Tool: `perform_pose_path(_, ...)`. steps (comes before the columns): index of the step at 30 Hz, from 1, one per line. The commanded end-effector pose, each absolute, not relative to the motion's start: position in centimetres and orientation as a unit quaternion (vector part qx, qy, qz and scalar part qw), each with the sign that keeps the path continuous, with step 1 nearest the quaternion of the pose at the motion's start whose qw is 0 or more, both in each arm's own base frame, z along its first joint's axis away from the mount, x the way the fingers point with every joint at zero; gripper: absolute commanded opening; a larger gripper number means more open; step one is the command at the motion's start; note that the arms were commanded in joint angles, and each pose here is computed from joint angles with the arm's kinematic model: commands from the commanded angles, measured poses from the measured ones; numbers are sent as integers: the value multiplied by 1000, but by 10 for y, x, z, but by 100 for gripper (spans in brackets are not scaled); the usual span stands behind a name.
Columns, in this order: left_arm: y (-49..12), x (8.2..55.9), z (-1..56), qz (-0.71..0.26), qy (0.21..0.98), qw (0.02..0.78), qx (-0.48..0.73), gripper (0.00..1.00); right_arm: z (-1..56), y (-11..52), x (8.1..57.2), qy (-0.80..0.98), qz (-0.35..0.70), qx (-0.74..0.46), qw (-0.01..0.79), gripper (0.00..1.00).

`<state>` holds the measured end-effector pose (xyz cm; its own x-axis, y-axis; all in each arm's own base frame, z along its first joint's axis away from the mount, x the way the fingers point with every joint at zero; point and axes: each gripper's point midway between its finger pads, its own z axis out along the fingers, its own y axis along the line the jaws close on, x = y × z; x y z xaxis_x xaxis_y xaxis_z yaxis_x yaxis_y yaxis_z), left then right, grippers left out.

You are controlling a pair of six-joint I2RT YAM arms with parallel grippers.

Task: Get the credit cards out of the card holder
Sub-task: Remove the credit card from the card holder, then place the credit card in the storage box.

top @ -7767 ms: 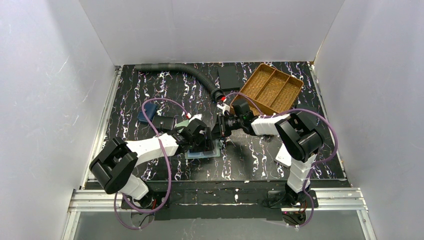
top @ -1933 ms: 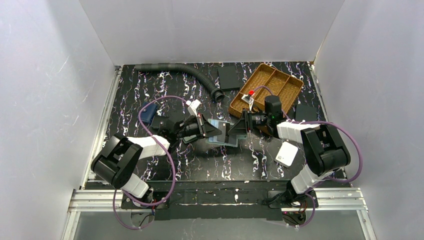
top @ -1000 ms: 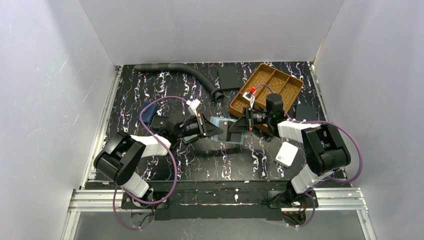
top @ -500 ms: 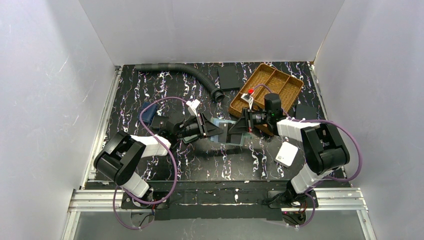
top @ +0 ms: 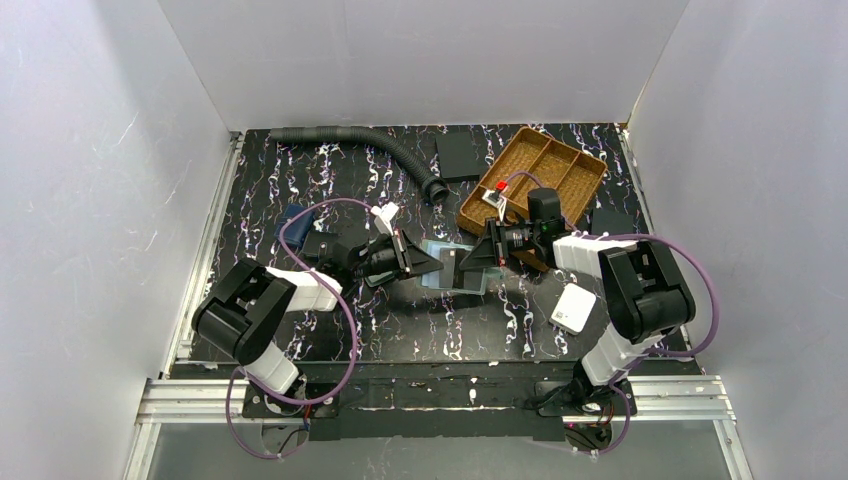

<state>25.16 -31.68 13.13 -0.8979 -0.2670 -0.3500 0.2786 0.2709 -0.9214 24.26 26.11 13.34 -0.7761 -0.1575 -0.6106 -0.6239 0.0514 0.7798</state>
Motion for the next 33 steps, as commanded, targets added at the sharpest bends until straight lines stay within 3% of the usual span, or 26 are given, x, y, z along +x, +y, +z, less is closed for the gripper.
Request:
perform_pose_path(1, -313, 250, 135, -612, 756, 230, 13, 4, 135, 258, 255, 696, 623, -292, 204, 1)
perform_pose_path(16, -294, 255, 75, -568, 798, 200, -26, 2, 89, 251, 263, 737, 590, -276, 180, 1)
perform_pose_path(24, -277, 253, 40, -525, 829, 185, -64, 1, 96, 241, 268, 740, 574, -288, 200, 1)
perform_pose_path(33, -257, 247, 32, -456, 866, 188, -78, 8, 105, 237, 263, 722, 568, -328, 219, 1)
